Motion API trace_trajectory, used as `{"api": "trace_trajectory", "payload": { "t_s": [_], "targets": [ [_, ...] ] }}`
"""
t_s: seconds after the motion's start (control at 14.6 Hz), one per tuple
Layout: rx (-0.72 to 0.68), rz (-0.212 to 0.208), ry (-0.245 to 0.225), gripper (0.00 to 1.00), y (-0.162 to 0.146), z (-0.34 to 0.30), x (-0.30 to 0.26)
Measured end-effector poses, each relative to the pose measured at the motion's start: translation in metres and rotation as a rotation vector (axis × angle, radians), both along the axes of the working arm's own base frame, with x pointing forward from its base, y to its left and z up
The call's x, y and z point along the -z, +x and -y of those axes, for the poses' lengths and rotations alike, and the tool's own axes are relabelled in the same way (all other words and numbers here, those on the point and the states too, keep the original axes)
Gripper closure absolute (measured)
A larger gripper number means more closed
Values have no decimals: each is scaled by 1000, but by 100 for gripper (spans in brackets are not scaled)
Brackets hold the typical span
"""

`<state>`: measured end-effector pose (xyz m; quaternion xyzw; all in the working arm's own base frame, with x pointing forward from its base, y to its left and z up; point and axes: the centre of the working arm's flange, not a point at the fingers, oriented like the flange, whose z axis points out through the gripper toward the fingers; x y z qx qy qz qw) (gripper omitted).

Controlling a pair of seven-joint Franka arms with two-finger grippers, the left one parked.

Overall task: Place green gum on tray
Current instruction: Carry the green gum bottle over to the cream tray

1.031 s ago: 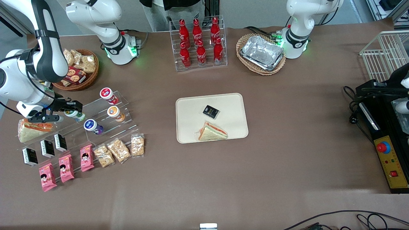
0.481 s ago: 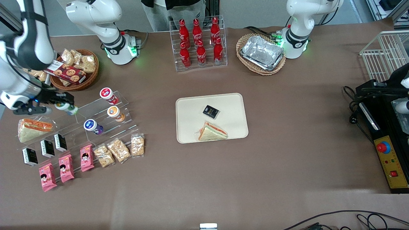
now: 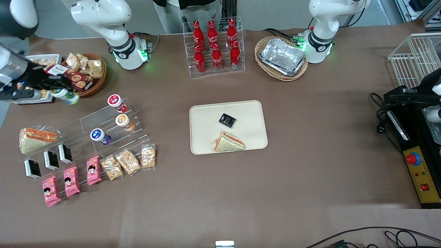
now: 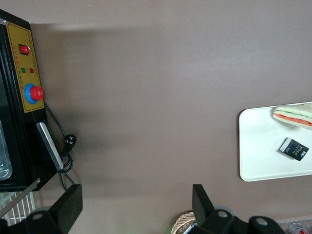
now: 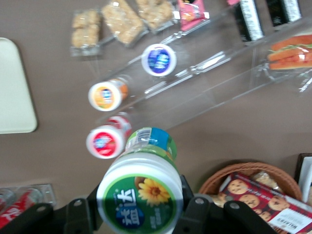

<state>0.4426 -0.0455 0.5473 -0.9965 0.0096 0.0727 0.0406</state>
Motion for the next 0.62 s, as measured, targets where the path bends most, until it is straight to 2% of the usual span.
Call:
{"api": "trace_trajectory", "payload": {
  "t_s": [0.27, 0.55, 0.62],
  "targets": [
    [55, 27, -17, 43, -3, -130, -32],
    [141, 12, -53, 43, -12, -233, -32],
    [163, 2, -48, 43, -13, -254, -27]
  ]
}}
